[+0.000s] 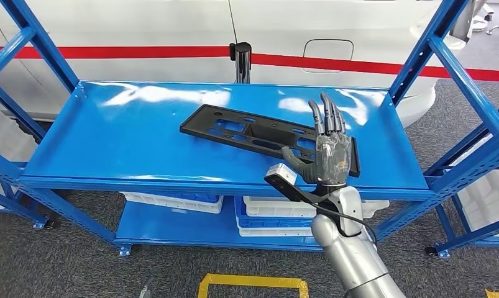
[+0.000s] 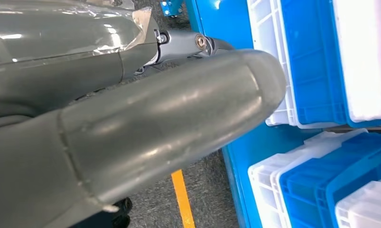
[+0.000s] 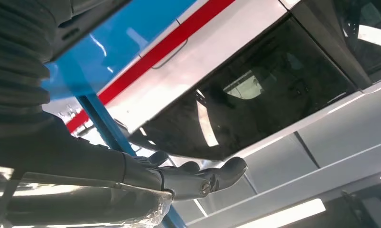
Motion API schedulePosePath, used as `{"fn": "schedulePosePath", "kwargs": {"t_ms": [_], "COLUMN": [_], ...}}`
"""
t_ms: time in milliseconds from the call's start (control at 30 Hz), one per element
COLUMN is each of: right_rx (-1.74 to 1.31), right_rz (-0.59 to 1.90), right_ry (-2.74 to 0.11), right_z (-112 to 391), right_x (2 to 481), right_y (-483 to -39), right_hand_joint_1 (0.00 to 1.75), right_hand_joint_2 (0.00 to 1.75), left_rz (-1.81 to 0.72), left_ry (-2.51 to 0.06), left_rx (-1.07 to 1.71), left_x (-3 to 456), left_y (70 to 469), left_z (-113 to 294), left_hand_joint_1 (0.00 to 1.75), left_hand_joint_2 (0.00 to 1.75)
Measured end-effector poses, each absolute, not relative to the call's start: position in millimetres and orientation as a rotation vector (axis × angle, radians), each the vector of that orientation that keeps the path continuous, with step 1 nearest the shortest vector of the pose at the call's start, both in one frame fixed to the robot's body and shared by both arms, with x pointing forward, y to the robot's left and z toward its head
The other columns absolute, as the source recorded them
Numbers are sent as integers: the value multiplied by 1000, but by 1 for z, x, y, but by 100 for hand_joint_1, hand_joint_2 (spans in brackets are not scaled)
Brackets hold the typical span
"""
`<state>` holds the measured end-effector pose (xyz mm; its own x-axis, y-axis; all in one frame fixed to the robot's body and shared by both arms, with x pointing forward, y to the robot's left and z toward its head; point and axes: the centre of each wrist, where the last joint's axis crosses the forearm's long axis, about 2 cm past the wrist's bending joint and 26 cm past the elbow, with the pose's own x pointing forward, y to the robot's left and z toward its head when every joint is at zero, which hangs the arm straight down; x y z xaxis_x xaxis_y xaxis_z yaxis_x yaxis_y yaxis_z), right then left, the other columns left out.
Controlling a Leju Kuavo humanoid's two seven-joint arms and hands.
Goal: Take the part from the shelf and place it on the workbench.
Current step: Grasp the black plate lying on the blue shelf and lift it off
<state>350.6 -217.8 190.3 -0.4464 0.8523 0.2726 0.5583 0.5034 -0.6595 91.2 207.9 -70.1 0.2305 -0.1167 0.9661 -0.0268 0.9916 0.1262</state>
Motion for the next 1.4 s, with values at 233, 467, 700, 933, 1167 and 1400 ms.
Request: {"fn": "schedulePosePath", "kwargs": {"t_ms": [233, 467, 700, 933, 1167, 1400], "right_rx": [-1172, -1142, -1173, -1169, -1169, -1406], "right_rz": [831, 953, 995, 1020, 1030, 1020], "right_ry": [-2171, -2181, -2170, -2146, -2145, -2230], "right_z": [195, 191, 191, 184, 184, 209], "right_x": [372, 376, 379, 379, 379, 367], "right_y": [-187, -161, -152, -153, -151, -149], "right_hand_joint_1": [0, 0, 0, 0, 0, 0], "right_hand_joint_2": [175, 175, 175, 175, 175, 175], "left_rz": [-68, -79, -91, -100, -102, -90], "left_ry": [-1346, -1333, -1329, -1327, -1325, -1301], "left_rx": [146, 162, 171, 166, 164, 234], "left_x": [98, 96, 95, 94, 93, 85], "left_y": [211, 216, 217, 216, 216, 215], "left_z": [-70, -72, -73, -74, -74, -76], "left_hand_joint_1": [0, 0, 0, 0, 0, 0], "left_hand_joint_2": [0, 0, 0, 0, 0, 0]}}
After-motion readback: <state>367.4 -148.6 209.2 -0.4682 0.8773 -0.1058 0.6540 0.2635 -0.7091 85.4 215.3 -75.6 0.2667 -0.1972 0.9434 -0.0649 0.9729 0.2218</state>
